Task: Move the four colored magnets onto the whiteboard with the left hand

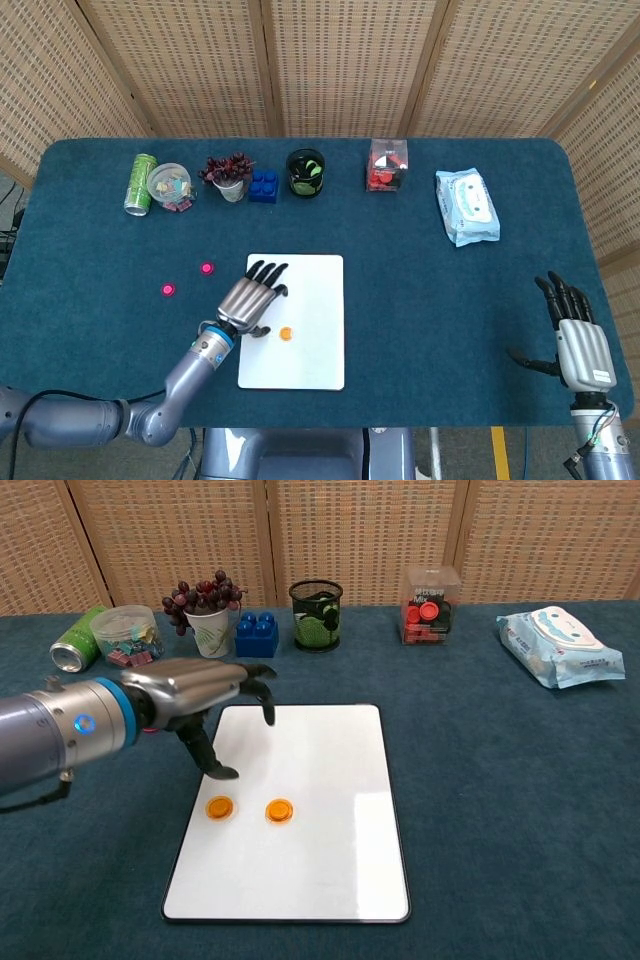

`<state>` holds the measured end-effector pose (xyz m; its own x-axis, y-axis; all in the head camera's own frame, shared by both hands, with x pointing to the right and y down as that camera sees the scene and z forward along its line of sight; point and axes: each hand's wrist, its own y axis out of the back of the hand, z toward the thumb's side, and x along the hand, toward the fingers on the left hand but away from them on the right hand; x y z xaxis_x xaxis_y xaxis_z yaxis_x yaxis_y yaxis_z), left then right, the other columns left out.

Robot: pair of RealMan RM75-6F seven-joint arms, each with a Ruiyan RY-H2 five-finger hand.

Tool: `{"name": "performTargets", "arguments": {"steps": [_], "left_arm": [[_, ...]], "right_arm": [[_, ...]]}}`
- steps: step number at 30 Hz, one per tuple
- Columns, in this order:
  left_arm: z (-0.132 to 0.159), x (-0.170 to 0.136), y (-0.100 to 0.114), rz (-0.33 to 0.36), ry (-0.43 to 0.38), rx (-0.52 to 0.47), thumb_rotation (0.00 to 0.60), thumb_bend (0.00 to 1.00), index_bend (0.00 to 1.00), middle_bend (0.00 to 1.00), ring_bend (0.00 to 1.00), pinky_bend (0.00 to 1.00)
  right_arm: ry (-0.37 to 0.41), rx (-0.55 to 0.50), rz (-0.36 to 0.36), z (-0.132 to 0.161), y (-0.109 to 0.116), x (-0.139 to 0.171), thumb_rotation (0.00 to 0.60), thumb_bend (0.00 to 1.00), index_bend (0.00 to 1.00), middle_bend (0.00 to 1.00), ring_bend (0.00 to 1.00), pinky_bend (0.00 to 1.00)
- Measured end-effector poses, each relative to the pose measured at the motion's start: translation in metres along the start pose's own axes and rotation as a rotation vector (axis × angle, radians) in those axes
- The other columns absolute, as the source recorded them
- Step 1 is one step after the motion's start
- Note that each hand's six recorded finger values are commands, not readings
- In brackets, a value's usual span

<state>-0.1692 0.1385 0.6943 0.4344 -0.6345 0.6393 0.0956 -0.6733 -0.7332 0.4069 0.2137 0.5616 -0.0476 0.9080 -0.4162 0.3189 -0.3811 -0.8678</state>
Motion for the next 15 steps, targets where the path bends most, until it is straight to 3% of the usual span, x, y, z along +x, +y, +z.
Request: {"name": "performTargets", "arguments": {"steps": [7, 15], "left_arm": [[-0.054, 0.001, 0.027, 0.076, 0.122, 0.015, 0.600, 0.27, 0.29, 0.00, 0.00, 0.00], [-0.121, 0.006, 0.025, 0.095, 0.254, -0.039, 0.600, 0.31, 0.35, 0.00, 0.00, 0.00]], "right_arm": [[-0.002, -0.002, 0.001, 0.000, 0.000, 0.000, 0.600, 0.13, 0.00, 0.00, 0.00, 0.00], [-0.009, -0.010, 0.006, 0.000, -0.001, -0.001, 0.600, 0.13, 0.00, 0.00, 0.00, 0.00]]}}
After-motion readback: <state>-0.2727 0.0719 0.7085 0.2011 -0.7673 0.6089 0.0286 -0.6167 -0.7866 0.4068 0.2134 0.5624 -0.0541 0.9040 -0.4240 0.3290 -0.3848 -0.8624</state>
